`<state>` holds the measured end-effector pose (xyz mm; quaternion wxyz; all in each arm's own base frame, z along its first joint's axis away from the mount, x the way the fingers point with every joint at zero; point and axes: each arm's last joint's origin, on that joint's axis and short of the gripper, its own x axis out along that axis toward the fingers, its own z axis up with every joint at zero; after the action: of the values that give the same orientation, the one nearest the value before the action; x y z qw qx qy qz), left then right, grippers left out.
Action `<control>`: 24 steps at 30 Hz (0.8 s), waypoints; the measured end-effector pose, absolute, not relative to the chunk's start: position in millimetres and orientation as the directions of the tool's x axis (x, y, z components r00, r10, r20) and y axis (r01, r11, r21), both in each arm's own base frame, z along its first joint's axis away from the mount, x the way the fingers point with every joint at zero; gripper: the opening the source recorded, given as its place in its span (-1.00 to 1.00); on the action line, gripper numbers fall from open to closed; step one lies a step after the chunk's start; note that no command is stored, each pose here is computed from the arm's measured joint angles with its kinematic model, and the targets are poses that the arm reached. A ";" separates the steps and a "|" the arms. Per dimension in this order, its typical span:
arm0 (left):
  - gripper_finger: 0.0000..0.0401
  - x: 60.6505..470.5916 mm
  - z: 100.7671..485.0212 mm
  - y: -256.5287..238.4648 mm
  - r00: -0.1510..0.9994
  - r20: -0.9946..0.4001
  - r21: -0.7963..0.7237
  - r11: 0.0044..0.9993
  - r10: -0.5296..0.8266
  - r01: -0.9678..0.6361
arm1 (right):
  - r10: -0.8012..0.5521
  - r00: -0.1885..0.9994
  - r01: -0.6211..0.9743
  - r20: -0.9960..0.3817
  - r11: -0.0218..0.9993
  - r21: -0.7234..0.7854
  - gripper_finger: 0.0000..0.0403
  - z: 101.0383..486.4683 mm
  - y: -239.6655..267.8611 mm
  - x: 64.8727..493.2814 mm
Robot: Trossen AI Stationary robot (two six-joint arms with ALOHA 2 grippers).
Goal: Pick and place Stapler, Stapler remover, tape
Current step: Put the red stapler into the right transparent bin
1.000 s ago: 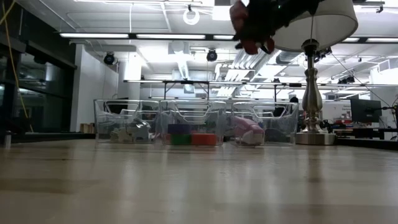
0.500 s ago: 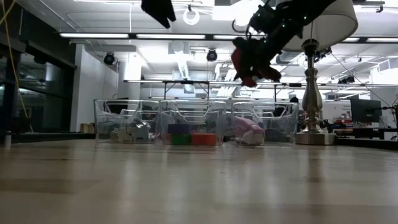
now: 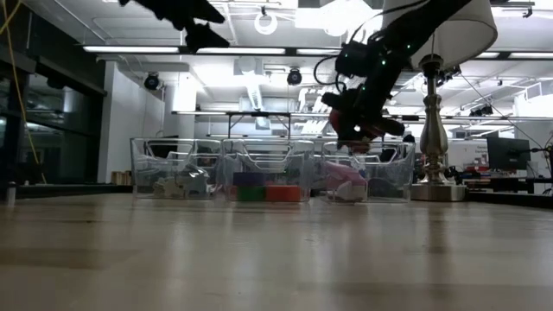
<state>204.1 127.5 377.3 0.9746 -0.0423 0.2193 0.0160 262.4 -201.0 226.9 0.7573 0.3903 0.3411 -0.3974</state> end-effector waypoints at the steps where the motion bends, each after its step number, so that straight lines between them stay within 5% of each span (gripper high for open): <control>1: 0.69 200.2 372.3 128.1 0.920 -0.391 -0.099 0.995 -0.016 -0.025 | -0.332 0.436 0.876 -0.837 0.368 0.311 -0.25 223.0 -201.7 263.0; 9: 0.69 178.0 348.7 118.8 0.967 -0.205 -0.193 0.975 -0.153 0.114 | -0.293 0.334 0.921 -0.896 0.304 0.244 -0.25 200.5 -203.5 264.1; 24: 0.69 127.5 355.5 79.2 0.997 -0.049 -0.076 0.995 -0.065 0.061 | -0.191 0.248 0.949 -0.950 0.247 0.198 -0.25 172.5 -205.7 264.6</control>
<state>127.5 79.2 355.5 0.9985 -0.0375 0.0258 -0.0317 264.6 -205.7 172.5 0.6591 0.4355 0.4347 -0.4324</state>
